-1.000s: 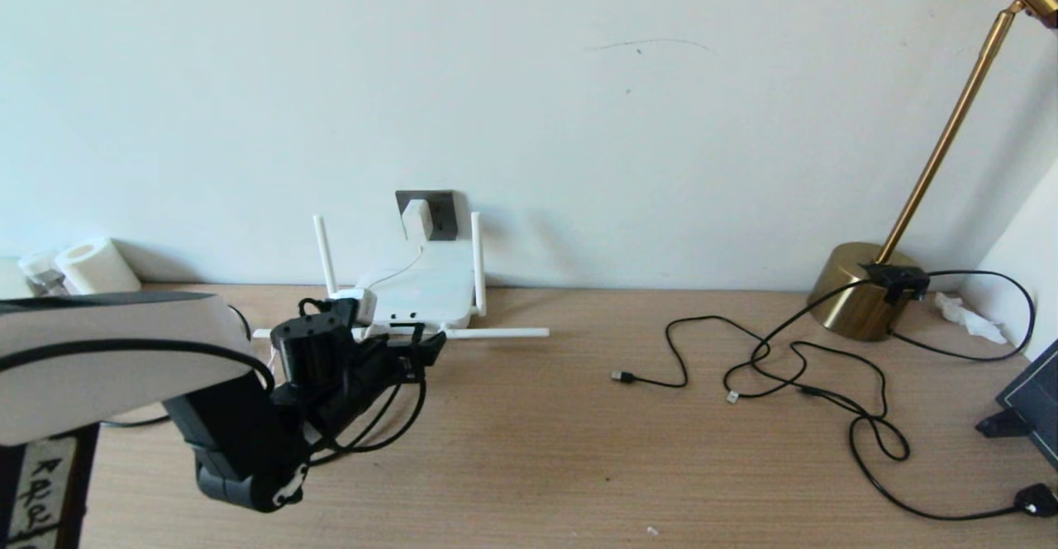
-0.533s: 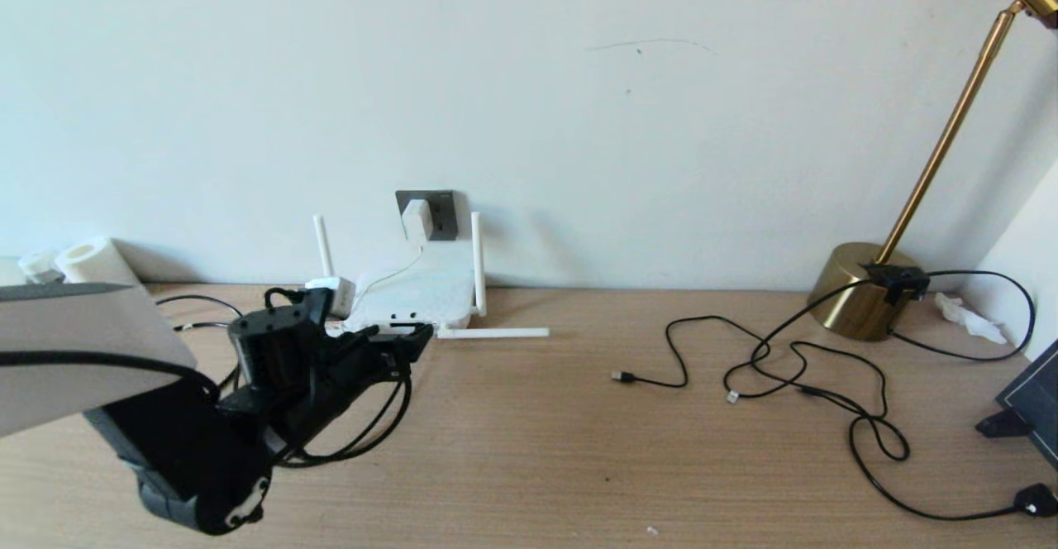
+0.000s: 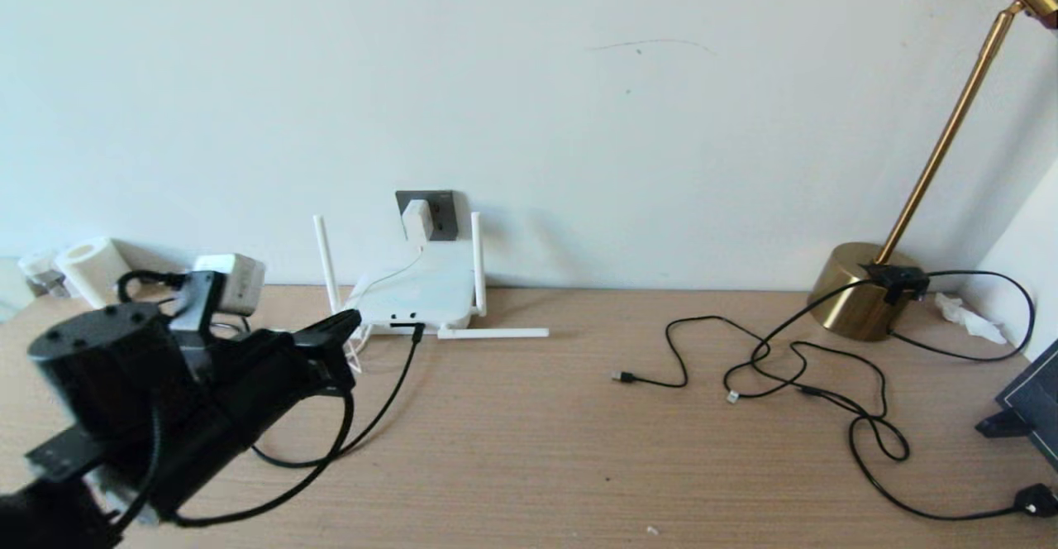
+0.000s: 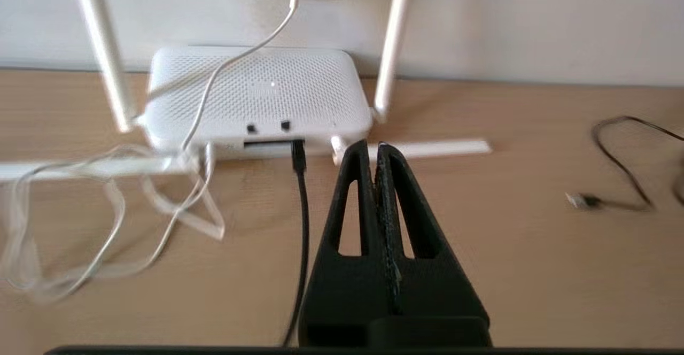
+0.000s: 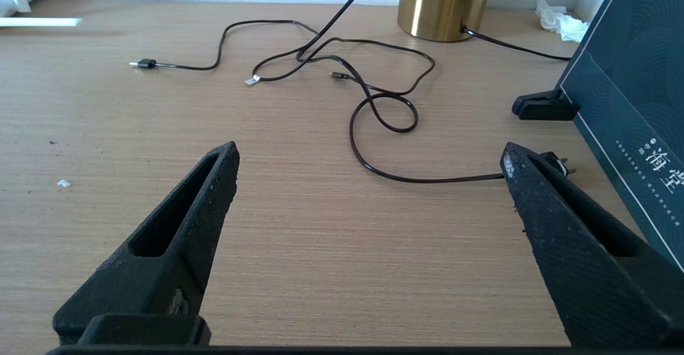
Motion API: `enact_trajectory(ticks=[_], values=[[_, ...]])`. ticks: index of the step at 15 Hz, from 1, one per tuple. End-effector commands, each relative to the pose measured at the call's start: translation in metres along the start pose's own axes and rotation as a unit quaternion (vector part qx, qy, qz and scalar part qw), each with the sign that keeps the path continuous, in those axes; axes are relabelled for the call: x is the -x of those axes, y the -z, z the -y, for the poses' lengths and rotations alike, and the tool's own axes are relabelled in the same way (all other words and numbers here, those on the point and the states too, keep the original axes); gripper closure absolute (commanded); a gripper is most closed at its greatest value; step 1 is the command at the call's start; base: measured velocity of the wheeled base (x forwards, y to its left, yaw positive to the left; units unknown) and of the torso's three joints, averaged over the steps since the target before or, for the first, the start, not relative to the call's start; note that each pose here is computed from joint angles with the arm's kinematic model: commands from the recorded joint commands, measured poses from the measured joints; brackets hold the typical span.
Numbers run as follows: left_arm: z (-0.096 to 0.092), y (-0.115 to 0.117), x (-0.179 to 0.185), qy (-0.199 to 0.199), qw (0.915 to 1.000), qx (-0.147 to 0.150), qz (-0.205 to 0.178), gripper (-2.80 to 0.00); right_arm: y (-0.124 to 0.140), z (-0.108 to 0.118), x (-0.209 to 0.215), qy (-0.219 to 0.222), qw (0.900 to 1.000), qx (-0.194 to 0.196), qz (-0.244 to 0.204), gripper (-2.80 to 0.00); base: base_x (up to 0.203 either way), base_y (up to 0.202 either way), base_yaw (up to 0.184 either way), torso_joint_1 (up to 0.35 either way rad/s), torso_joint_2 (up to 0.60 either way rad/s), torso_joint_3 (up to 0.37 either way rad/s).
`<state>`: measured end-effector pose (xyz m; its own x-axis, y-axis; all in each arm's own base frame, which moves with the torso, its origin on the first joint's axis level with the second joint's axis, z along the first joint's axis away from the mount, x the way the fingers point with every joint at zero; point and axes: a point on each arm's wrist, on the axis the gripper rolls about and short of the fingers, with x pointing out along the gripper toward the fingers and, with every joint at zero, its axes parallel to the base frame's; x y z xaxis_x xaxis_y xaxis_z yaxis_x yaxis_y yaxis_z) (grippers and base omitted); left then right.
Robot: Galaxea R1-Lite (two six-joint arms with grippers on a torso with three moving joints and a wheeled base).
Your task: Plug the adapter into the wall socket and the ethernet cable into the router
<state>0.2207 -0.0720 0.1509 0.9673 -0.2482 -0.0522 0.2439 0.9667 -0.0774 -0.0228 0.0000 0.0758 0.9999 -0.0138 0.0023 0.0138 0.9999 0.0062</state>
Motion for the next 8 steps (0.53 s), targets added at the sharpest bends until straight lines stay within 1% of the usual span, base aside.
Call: enact_trajectory(ticks=[1, 2, 3, 4, 5, 6, 7, 8], values=[[0.008, -0.021, 0.056, 0.015, 0.9987, 0.003, 0.049, 0.0, 0.0, 0.0, 0.0, 0.0, 1.0, 0.0, 0.0, -2.8, 0.0, 0.0, 0.0, 0.0, 0.0, 0.0], [0.011, -0.005, 0.084, 0.025, 0.9995, -0.003, 0.017, 0.0, 0.0, 0.0, 0.0, 0.0, 1.0, 0.0, 0.0, -2.8, 0.0, 0.0, 0.0, 0.0, 0.0, 0.0], [0.011, 0.006, 0.108, 0.031, 0.9995, -0.003, -0.007, 0.0, 0.0, 0.0, 0.0, 0.0, 1.0, -0.001, 0.0, -2.8, 0.0, 0.0, 0.0, 0.0, 0.0, 0.0], [0.008, 0.012, 0.129, 0.036, 0.9992, -0.001, -0.02, 0.0, 0.0, 0.0, 0.0, 0.0, 1.0, 0.0, 0.0, -2.8, 0.0, 0.0, 0.0, 0.0, 0.0, 0.0], [0.004, 0.023, 0.148, 0.038, 0.9979, -0.003, -0.052, 0.0, 0.0, 0.0, 0.0, 0.0, 1.0, -0.001, 0.0, -2.8, 0.0, 0.0, 0.0, 0.0, 0.0, 0.0], [-0.001, 0.041, 0.163, 0.04, 0.9923, -0.009, -0.116, 0.0, 0.0, 0.0, 0.0, 0.0, 1.0, 0.0, 0.0, -2.8, 0.0, 0.0, 0.0, 0.0, 0.0, 0.0], [-0.004, 0.053, 0.175, 0.059, 0.9854, -0.009, -0.16, 0.0, 0.0, 0.0, 0.0, 0.0, 1.0, 0.0, 0.0, -2.8, 0.0, 0.0, 0.0, 0.0, 0.0, 0.0], [-0.005, 0.063, 0.183, 0.092, 0.9761, -0.007, -0.197, 0.0, 0.0, 0.0, 0.0, 0.0, 1.0, 0.0, 0.0, -2.8, 0.0, 0.0, 0.0, 0.0, 0.0, 0.0]])
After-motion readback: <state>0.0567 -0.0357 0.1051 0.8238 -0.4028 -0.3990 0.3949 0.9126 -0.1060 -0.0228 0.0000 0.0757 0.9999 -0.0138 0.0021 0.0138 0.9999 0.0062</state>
